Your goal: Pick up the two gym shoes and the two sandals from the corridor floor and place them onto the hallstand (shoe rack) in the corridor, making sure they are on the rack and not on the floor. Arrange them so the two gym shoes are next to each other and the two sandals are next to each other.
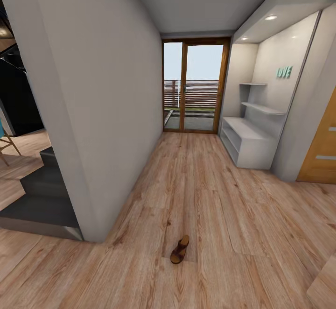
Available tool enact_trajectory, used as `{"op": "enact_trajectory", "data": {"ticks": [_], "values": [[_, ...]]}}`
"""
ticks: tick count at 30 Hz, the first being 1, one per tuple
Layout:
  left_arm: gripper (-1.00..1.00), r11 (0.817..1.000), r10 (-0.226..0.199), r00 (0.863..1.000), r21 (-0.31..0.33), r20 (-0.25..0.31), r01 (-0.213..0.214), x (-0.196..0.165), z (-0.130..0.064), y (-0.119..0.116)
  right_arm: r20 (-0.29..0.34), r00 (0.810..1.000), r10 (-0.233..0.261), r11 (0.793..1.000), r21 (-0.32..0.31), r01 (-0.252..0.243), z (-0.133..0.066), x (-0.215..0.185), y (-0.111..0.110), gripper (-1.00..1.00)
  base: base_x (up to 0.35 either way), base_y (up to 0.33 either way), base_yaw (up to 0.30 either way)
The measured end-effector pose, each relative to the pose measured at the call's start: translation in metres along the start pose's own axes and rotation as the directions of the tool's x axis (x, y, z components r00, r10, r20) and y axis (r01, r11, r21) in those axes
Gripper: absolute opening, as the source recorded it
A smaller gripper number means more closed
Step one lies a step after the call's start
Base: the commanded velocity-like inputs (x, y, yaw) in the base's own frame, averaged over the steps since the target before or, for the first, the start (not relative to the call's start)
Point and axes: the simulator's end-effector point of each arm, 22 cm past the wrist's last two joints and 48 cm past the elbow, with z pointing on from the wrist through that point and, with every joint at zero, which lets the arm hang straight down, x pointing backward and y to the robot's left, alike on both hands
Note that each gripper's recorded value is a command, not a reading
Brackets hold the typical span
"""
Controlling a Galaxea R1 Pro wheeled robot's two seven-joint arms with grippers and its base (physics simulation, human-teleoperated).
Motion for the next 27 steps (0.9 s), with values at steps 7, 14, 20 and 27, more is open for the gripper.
{"op": "enact_trajectory", "data": {"ticks": [7, 14, 20, 27], "values": [[1.00, 1.000, 0.008, 0.993, 0.001, 0.119, -0.008, -0.059, 0.001, -0.001, 0.070, 0.998, 0.003, 1.000, 0.000, -0.003, 0.000, -0.023, 0.000, 1.00, 0.040, -0.085, 0.000], [1.00, 1.000, 0.008, 0.978, 0.001, 0.210, -0.008, -0.097, -0.002, -0.001, 0.074, 0.997, 0.003, 1.000, 0.000, -0.003, 0.000, -0.024, 0.000, 1.00, 0.021, -0.309, 0.000], [1.00, 1.000, 0.007, 0.961, 0.001, 0.276, -0.008, -0.121, -0.006, -0.001, 0.074, 0.997, 0.003, 1.000, 0.001, -0.003, 0.000, -0.024, -0.001, 1.00, 0.001, -0.341, 0.026], [1.00, 1.000, 0.004, 0.867, 0.002, 0.498, -0.006, -0.202, -0.032, -0.002, 0.074, 0.997, 0.003, 1.000, 0.001, -0.003, 0.000, -0.024, 0.000, 1.00, 0.000, -0.340, 0.221]]}}
